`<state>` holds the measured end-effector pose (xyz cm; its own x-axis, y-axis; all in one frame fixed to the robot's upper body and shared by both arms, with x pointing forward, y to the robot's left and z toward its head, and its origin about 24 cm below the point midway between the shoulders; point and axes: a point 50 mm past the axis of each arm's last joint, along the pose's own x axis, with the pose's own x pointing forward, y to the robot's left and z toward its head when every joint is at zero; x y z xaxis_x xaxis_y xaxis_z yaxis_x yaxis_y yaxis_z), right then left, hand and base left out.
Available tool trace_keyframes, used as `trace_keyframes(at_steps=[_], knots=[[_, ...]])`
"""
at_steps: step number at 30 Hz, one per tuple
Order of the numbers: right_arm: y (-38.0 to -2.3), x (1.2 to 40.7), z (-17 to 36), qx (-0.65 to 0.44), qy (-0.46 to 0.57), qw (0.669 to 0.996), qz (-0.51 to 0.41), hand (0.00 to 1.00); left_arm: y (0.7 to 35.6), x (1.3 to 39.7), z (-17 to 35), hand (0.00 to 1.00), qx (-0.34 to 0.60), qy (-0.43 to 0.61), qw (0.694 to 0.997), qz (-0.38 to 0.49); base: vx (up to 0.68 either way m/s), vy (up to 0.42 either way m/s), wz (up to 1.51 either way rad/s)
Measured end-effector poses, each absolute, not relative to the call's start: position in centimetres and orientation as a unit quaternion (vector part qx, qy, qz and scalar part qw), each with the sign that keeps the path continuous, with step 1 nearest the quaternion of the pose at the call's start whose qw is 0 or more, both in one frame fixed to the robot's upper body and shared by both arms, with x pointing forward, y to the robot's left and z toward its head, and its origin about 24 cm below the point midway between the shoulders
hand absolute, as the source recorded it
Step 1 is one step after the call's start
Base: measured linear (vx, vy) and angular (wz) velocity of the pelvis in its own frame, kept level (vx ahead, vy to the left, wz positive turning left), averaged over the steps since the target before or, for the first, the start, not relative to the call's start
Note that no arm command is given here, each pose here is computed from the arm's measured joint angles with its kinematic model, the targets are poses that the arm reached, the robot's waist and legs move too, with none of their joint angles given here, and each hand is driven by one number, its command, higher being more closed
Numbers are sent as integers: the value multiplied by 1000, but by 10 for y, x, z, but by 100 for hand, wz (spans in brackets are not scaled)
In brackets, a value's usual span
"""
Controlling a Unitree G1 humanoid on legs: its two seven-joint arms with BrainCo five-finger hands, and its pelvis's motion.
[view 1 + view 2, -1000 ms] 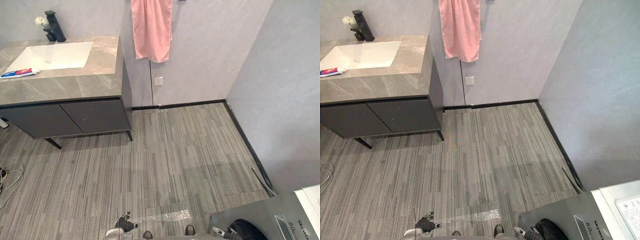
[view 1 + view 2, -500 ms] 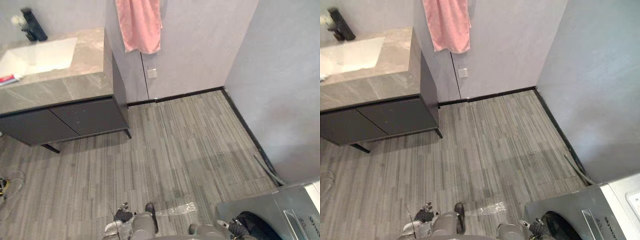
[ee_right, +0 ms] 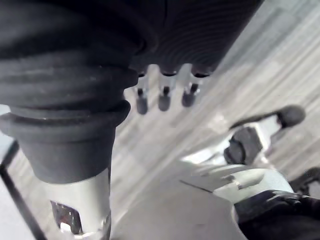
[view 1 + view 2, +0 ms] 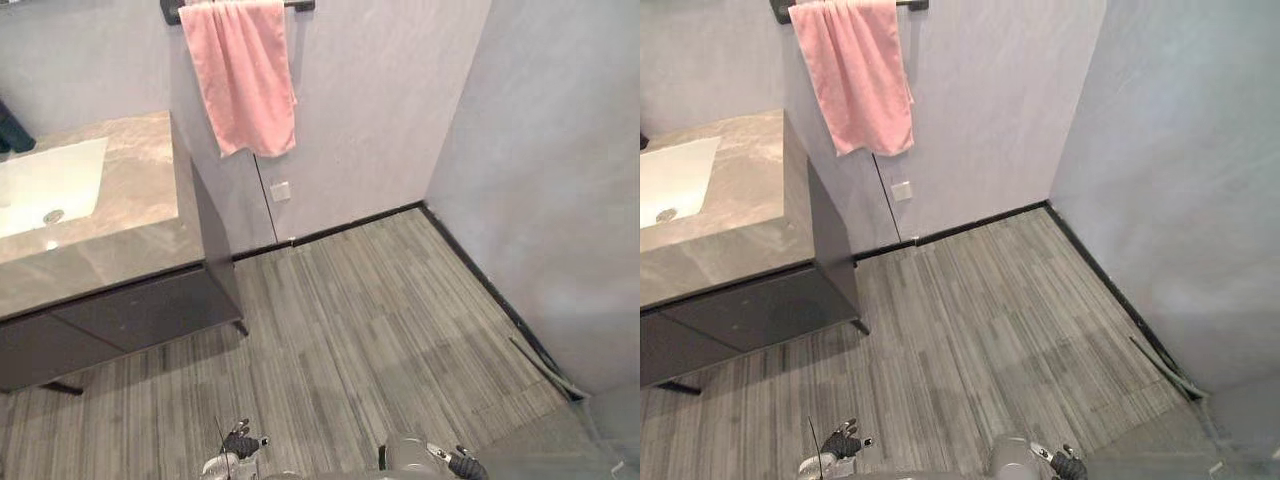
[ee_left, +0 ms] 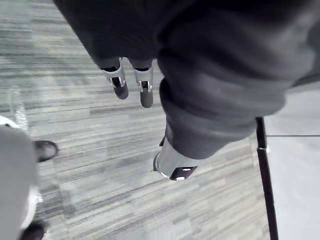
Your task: Organize washtable
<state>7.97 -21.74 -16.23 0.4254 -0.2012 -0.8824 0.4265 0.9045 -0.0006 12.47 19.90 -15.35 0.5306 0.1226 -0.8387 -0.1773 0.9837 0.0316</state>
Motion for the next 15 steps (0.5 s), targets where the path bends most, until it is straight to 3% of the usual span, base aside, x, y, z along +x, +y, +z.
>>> trace_keyframes(at_steps=[4,12,15], knots=[[-218,80,-162,109,502,838,-186,0,191,144,-148,0,-41,453,887,80,504,-139,56],[-220,76,-162,123,501,832,-205,0,174,117,-160,0,-142,477,853,156,624,-236,21],[-221,87,-159,124,484,842,-202,0,180,122,-156,0,-153,454,861,173,449,-152,0]])
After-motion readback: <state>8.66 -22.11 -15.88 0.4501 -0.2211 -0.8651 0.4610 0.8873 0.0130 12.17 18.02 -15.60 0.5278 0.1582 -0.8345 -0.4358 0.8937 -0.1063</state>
